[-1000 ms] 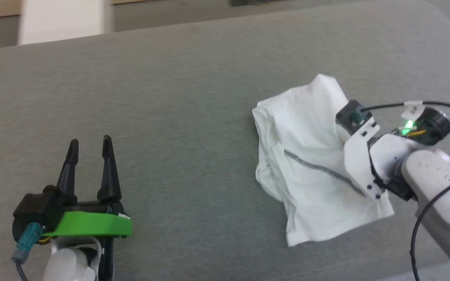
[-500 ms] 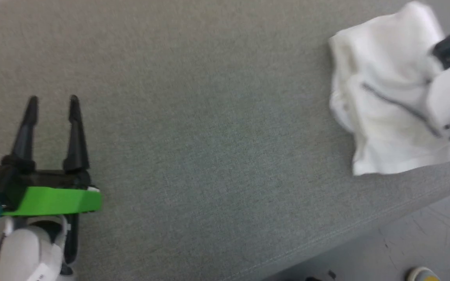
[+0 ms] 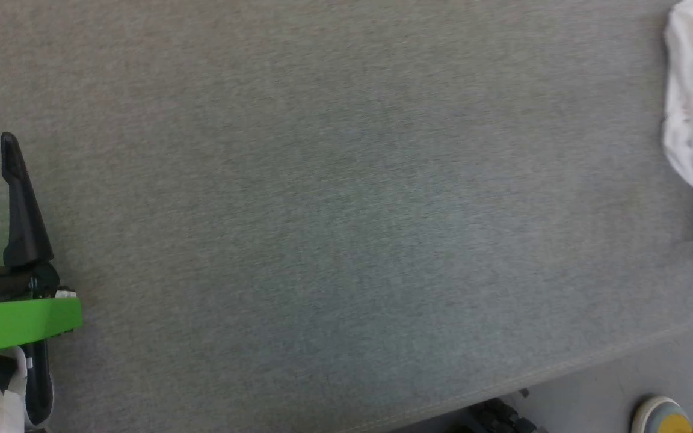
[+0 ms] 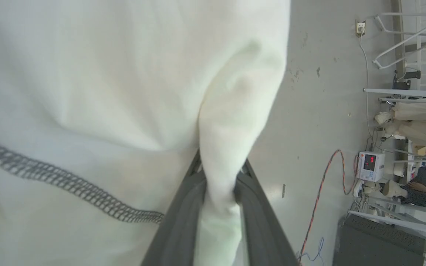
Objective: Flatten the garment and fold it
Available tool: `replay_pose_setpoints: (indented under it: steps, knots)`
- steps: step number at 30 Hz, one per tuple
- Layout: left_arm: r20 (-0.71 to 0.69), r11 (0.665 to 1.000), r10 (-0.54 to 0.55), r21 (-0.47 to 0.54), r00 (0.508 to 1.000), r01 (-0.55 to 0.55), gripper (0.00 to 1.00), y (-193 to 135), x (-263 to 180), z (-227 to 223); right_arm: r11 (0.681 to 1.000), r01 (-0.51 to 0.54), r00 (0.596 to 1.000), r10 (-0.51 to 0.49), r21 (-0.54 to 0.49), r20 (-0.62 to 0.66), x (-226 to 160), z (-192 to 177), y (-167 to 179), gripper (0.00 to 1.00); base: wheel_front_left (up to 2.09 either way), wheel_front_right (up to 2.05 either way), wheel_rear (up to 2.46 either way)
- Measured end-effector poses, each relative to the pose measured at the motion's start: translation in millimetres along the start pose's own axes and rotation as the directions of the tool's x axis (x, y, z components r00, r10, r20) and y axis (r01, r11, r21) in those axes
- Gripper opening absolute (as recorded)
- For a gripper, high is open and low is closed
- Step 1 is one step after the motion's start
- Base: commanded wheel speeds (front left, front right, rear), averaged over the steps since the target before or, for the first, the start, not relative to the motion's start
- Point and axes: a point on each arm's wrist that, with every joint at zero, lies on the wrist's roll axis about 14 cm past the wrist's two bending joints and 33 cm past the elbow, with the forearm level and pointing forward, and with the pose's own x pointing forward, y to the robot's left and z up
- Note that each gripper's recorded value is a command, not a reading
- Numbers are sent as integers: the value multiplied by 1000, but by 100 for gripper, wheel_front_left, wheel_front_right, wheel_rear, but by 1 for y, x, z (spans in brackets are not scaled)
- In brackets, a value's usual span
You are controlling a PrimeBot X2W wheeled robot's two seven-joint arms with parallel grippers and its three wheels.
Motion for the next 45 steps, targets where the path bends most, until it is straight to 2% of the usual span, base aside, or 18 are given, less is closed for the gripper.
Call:
replay_pose_setpoints:
  steps: [1, 7, 8, 11, 14, 17, 19, 22, 23, 24, 25, 27, 31, 35, 37, 42, 45]
  knots:
    - [-7, 1000, 7, 3, 1000, -7, 100, 3, -2, -2, 1000, 7, 1000, -7, 6, -5, 3, 0, 0, 100, 0, 0, 0]
    - [-20, 999, 43, 20, 999, -43, 100, 17, -10, -4, 998, 59, 997, -57, 37, -59, 11, -5, -12, 100, 0, 0, 0]
    - [-15, 998, 55, 16, 998, -55, 100, 18, -15, 0, 992, 76, 997, -76, 97, -2, 6, 8, -22, 100, 0, 0, 0]
    - [-2, 998, 63, 5, 998, -63, 100, 17, -20, 6, 984, 71, 987, -93, 163, 131, -8, 40, -32, 100, 0, 0, 0]
    - [23, 997, 78, -9, 997, -77, 100, 16, -27, 18, 972, 44, 928, -126, 231, 351, -38, 94, -45, 100, 0, 0, 0]
    - [49, 996, 92, -13, 995, -91, 100, 16, -35, 31, 962, 11, 818, -165, 274, 550, -79, 141, -59, 100, 0, 0, 0]
    - [72, 995, 104, -12, 992, -103, 100, 17, -41, 43, 948, -56, 721, -178, 312, 670, -112, 170, -59, 100, 0, 0, 0]
    - [101, 992, 127, -18, 987, -126, 100, 19, -51, 57, 910, -224, 548, -178, 348, 818, -165, 208, -47, 100, 0, 0, 0]
    - [110, 991, 134, -18, 985, -132, 100, 19, -54, 62, 900, -270, 467, -190, 344, 864, -187, 219, -44, 100, 0, 0, 0]
    - [117, 990, 139, -17, 983, -138, 100, 20, -57, 66, 886, -313, 412, -198, 342, 889, -203, 225, -41, 100, 0, 0, 0]
    - [136, 989, 151, -18, 979, -150, 100, 21, -62, 75, 865, -367, 337, -220, 343, 915, -224, 231, -37, 100, 0, 0, 0]
    - [161, 985, 173, -17, 972, -172, 100, 25, -70, 86, 855, -398, 270, -239, 334, 933, -245, 230, -29, 100, 0, 0, 0]
    - [212, 976, 216, -23, 953, -216, 100, 32, -87, 109, 780, -534, 172, -279, 328, 945, -278, 224, 1, 100, 0, 0, 0]
    - [247, 966, 259, -41, 934, -257, 100, 41, -103, 125, 716, -632, 123, -284, 296, 951, -303, 216, 35, 100, 0, 0, 0]
    - [263, 962, 273, -49, 925, -270, 100, 44, -112, 133, 704, -654, 105, -278, 277, 955, -312, 207, 49, 100, 0, 0, 0]
    - [266, 957, 287, -44, 920, -286, 100, 45, -128, 138, 679, -686, 117, -250, 260, 961, -312, 177, 77, 100, 0, 0, 0]
    - [261, 956, 292, -38, 920, -292, 100, 45, -135, 138, 639, -727, 143, -218, 252, 965, -306, 157, 98, 100, 0, 0, 0]
